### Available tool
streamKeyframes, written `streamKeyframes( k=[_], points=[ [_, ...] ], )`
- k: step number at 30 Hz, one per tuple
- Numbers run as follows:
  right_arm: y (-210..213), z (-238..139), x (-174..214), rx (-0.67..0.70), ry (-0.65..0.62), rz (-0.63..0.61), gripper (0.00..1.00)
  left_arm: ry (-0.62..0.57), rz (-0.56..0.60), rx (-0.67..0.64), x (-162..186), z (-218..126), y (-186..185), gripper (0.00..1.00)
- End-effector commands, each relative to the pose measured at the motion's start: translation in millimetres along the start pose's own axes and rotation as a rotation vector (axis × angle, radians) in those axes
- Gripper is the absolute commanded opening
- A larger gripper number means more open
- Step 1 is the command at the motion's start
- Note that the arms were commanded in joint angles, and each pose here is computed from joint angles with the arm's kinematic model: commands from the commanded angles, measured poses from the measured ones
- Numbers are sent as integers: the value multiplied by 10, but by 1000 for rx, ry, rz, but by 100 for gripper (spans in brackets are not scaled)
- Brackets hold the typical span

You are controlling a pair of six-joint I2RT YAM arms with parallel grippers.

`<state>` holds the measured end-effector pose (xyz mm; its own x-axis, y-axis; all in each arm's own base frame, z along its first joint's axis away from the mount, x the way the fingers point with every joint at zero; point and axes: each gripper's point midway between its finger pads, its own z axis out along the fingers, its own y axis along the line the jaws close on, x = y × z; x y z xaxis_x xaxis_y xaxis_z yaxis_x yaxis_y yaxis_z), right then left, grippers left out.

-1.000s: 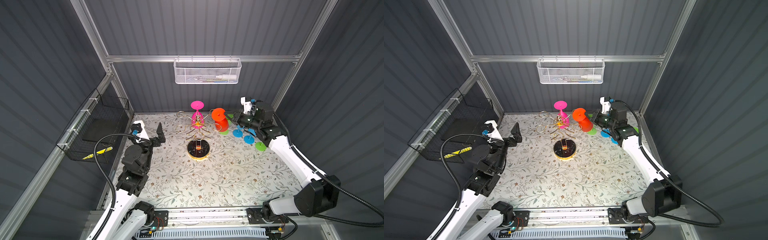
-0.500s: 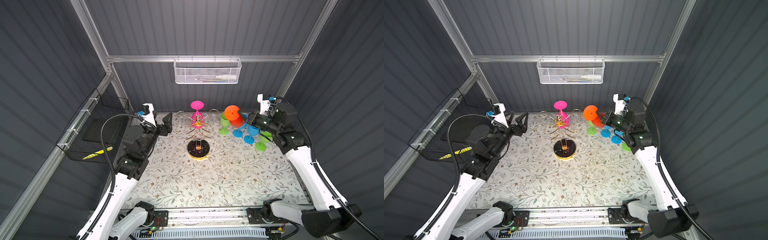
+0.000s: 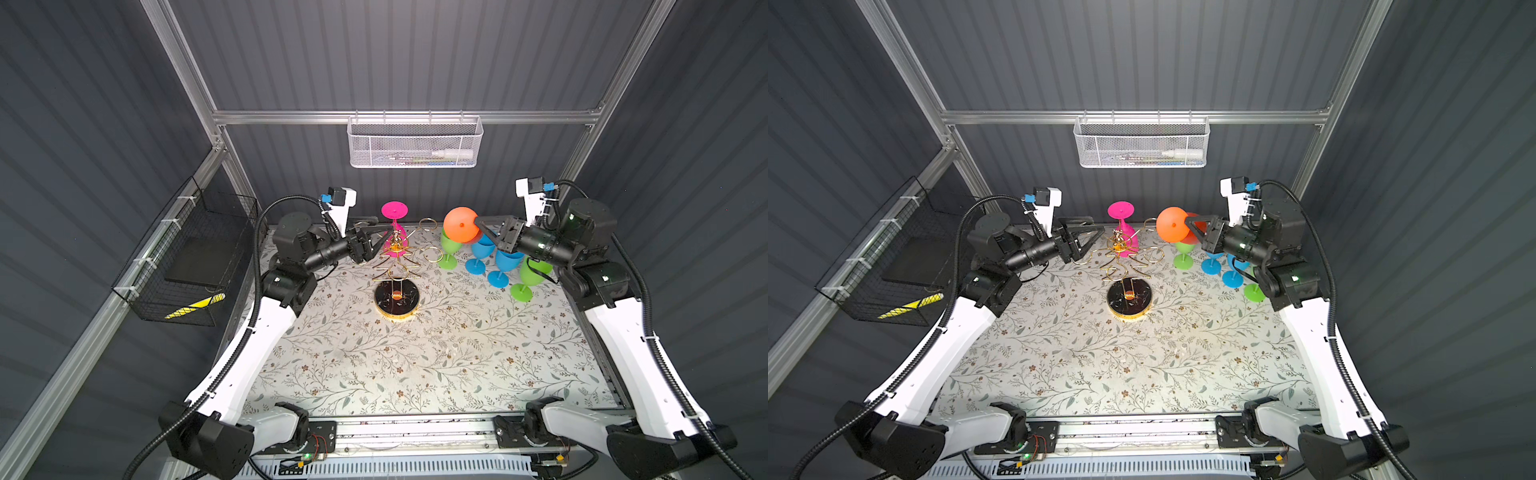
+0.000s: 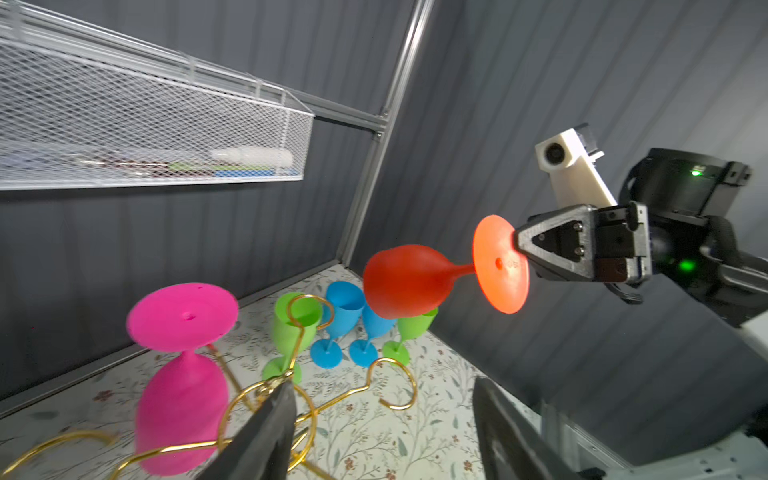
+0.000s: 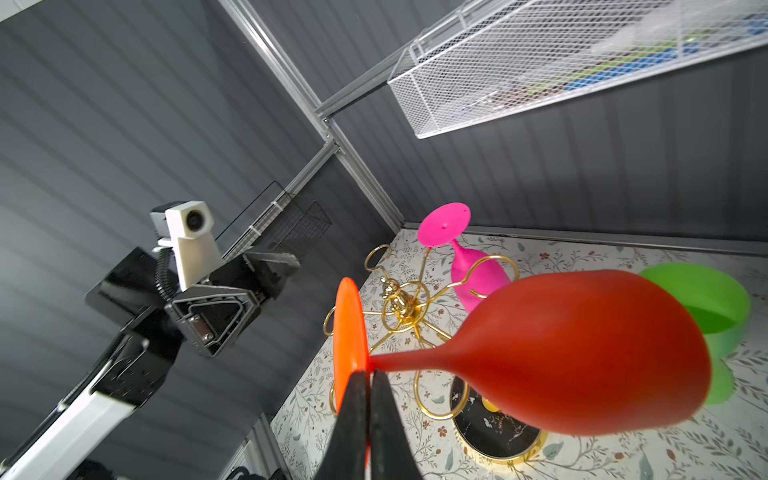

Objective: Take the wine glass off the wine glass rack
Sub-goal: 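Lift the red glass toward the left gripper while the left gripper reaches for it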

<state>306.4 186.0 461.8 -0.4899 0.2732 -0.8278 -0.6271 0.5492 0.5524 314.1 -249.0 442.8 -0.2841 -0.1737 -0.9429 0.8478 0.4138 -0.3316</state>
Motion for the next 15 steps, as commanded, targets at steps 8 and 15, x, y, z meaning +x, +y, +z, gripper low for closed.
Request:
streamKeyframes(
  k=[8, 15],
  points=[
    [483, 22, 77, -144, 35, -80, 0, 0, -65, 316, -140, 143, -482, 67],
    [618, 131, 155, -175, 54, -96, 0, 47, -109, 359, -17, 315, -572, 66]
  ],
)
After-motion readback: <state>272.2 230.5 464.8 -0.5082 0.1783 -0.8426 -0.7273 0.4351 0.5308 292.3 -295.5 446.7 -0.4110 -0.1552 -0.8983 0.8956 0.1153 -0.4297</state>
